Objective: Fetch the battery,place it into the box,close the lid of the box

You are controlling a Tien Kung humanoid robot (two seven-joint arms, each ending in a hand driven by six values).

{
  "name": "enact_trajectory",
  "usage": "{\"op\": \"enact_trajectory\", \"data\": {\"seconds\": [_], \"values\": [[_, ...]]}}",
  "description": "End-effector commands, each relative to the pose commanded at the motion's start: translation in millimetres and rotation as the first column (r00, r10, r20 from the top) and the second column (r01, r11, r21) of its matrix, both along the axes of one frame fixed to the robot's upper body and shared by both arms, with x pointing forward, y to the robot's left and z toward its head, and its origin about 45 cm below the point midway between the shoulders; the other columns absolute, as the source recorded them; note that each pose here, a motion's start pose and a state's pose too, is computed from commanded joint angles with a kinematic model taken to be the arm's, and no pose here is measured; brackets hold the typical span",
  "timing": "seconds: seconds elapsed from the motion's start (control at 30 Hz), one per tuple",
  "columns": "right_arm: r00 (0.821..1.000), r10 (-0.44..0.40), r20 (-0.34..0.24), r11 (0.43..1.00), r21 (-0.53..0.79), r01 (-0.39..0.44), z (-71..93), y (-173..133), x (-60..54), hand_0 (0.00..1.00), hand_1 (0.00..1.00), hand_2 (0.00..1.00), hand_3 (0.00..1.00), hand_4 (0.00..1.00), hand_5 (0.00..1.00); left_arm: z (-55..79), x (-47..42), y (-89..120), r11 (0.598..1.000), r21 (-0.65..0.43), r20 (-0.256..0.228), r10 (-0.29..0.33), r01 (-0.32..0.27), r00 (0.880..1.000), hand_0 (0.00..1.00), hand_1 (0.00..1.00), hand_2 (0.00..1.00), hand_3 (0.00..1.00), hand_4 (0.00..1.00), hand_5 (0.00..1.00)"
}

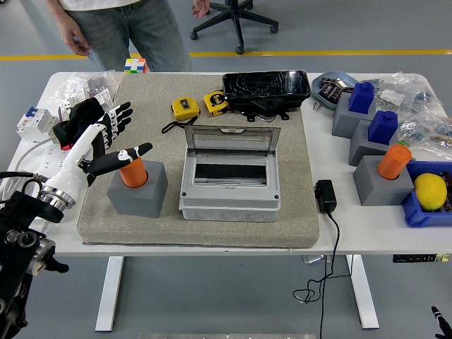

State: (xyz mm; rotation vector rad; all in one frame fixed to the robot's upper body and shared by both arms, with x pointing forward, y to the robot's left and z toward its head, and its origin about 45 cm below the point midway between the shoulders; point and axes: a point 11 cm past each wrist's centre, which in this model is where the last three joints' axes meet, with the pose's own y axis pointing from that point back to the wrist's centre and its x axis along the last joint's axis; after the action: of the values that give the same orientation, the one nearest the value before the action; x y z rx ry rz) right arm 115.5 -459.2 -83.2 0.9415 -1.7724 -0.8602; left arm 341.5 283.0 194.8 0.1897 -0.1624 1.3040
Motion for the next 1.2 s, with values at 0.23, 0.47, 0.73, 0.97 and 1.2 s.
{"op": "enact_trajectory", "data": {"seconds": [0.23, 0.47, 0.73, 0.97, 1.2], "values": [[1.0, 0.006, -0.008, 1.0, -0.004, -0.006, 0.1, -1, -1.3, 0.788, 0.737, 0.748, 0.795, 0.998, 0.998, -10.1, -3.4, 1, 1.0, -0.005, -0.027, -0.01, 0.01, 1.0, 0.998, 0.998, 0.998, 0.998, 0.998, 0.396], [1.0, 0.008, -0.014, 1.0, -0.008, -0.008, 0.4, -4, -4.2, 0.788, 0.736, 0.747, 0.794, 0.998, 0.998, -18.2, -5.7, 1, 1.0, -0.01, -0.031, -0.001, 0.001, 1.0, 0.998, 0.998, 0.998, 0.998, 0.998, 0.401], [1.0, 0.009, -0.007, 1.0, -0.005, -0.009, 0.2, -2, -2.5, 0.788, 0.735, 0.746, 0.793, 0.998, 0.998, -21.6, -6.2, -3, 1.0, -0.029, -0.024, 0.003, -0.004, 1.0, 0.998, 0.998, 0.998, 0.998, 0.998, 0.404], [1.0, 0.006, -0.013, 1.0, -0.004, -0.006, -0.3, -2, -5.0, 0.789, 0.735, 0.747, 0.793, 0.998, 0.998, -26.5, -7.8, -7, 0.999, -0.035, -0.027, 0.009, -0.01, 1.0, 0.998, 0.998, 0.998, 0.998, 0.998, 0.403], [1.0, 0.005, -0.009, 1.0, -0.005, -0.006, 0.0, -3, -4.3, 0.789, 0.735, 0.746, 0.793, 0.998, 0.998, -31.4, -7.9, -4, 0.999, -0.027, -0.03, 0.029, -0.029, 0.999, 0.998, 0.998, 0.998, 0.998, 0.998, 0.398]]}}
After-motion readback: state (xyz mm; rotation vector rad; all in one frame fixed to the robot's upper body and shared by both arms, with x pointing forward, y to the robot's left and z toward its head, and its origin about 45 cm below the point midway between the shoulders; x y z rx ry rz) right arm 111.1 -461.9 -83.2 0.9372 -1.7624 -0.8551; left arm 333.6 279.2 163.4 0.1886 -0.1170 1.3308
